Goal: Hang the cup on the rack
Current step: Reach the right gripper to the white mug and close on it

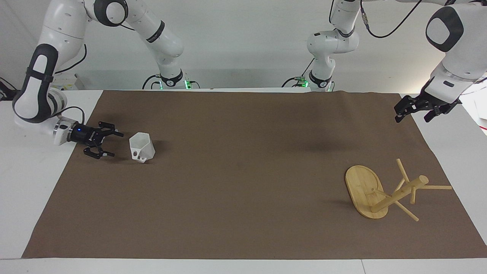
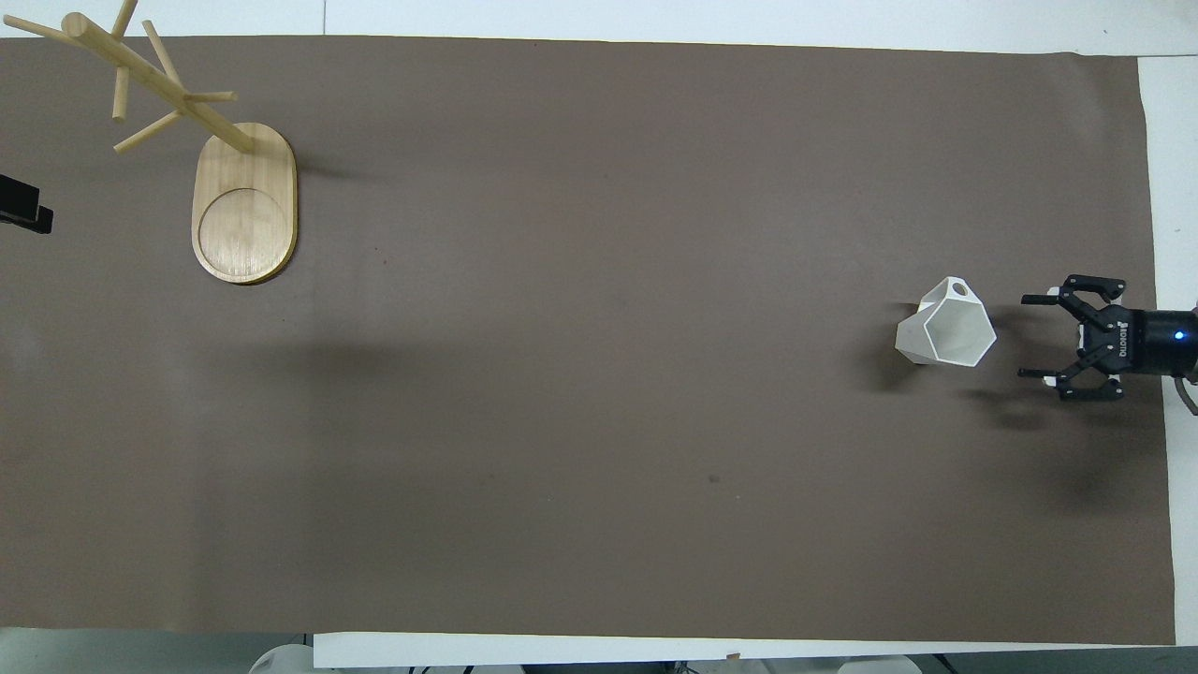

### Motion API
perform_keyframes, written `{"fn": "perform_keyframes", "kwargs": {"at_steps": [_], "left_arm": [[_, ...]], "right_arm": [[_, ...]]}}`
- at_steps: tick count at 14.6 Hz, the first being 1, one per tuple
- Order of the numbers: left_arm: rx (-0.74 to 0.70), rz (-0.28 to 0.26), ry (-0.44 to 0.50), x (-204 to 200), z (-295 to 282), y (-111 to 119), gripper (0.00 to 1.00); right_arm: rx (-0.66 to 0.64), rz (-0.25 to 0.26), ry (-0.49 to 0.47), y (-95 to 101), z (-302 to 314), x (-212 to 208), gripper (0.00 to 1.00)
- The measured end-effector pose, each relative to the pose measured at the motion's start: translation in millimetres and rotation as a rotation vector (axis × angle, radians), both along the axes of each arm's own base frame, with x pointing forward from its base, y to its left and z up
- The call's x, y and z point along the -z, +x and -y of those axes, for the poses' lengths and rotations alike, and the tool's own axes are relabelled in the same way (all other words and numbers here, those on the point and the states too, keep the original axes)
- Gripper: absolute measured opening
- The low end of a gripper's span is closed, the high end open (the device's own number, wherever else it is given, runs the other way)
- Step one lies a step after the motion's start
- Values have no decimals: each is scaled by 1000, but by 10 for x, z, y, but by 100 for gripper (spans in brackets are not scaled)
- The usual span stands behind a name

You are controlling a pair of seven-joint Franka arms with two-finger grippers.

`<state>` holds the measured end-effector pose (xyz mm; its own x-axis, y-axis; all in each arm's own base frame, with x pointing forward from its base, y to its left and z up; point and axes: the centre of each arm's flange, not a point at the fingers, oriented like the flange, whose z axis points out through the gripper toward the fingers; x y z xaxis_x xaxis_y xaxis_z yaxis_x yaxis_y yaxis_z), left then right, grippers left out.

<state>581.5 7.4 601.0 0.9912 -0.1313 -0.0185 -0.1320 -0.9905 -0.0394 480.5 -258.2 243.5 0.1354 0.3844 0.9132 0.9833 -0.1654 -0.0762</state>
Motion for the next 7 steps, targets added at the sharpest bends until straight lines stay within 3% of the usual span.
{"fn": "perform_keyframes", "kwargs": {"at_steps": [7], "left_arm": [[0, 0, 0, 0, 0, 0, 100]], "right_arm": [[-13, 27, 52, 1, -425, 119, 100]]}}
